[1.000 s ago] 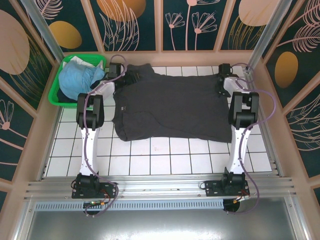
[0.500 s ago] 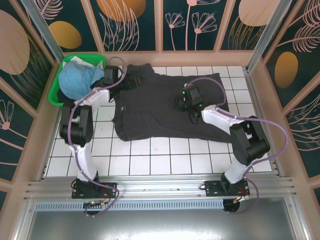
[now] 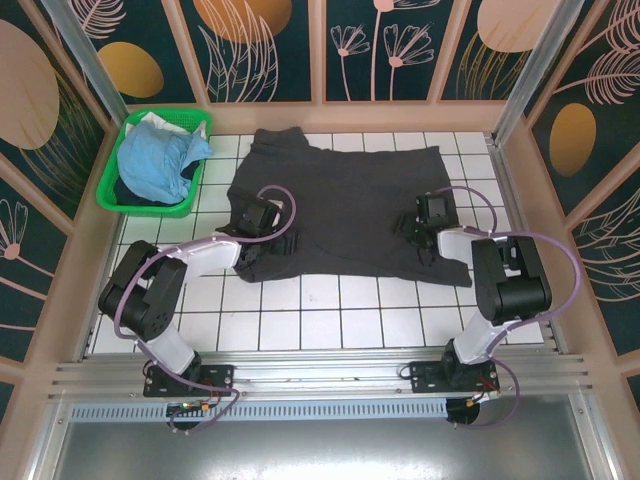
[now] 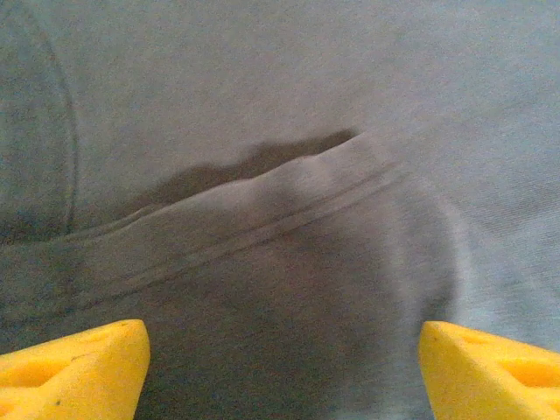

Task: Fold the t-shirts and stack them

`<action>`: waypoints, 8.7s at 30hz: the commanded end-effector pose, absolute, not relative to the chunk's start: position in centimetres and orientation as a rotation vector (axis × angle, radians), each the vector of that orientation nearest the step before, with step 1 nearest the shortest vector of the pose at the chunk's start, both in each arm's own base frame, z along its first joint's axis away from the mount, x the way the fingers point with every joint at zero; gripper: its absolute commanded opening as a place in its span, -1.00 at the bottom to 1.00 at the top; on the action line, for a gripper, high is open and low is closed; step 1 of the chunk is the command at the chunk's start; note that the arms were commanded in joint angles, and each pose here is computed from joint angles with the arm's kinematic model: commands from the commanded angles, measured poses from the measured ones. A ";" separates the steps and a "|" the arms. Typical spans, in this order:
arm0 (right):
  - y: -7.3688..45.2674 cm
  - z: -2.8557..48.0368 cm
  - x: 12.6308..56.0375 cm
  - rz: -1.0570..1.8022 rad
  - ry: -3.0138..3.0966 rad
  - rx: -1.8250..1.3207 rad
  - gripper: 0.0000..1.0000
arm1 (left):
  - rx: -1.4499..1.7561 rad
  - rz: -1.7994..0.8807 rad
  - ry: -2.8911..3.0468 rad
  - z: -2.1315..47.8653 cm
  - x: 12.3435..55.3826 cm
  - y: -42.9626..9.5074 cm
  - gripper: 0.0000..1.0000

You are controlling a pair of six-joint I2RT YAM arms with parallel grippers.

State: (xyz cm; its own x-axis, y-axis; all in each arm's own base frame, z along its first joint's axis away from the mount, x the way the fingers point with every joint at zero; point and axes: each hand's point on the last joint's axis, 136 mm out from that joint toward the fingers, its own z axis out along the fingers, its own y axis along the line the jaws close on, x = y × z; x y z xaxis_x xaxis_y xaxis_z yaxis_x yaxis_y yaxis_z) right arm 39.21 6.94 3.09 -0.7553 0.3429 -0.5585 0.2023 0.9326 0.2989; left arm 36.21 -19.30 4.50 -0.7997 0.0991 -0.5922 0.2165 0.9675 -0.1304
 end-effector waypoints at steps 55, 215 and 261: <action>5.9 3.3 38.5 0.469 2.390 0.461 0.32 | -0.019 -0.258 2.680 9.3 21.9 -18.4 -1.00; 13.2 5.4 33.9 0.439 2.386 0.344 0.53 | -0.269 -0.378 2.460 3.9 40.8 -12.6 0.79; -3.7 3.2 21.1 -0.088 2.393 1.373 0.78 | -0.262 -0.199 2.799 1.6 14.0 -14.6 0.50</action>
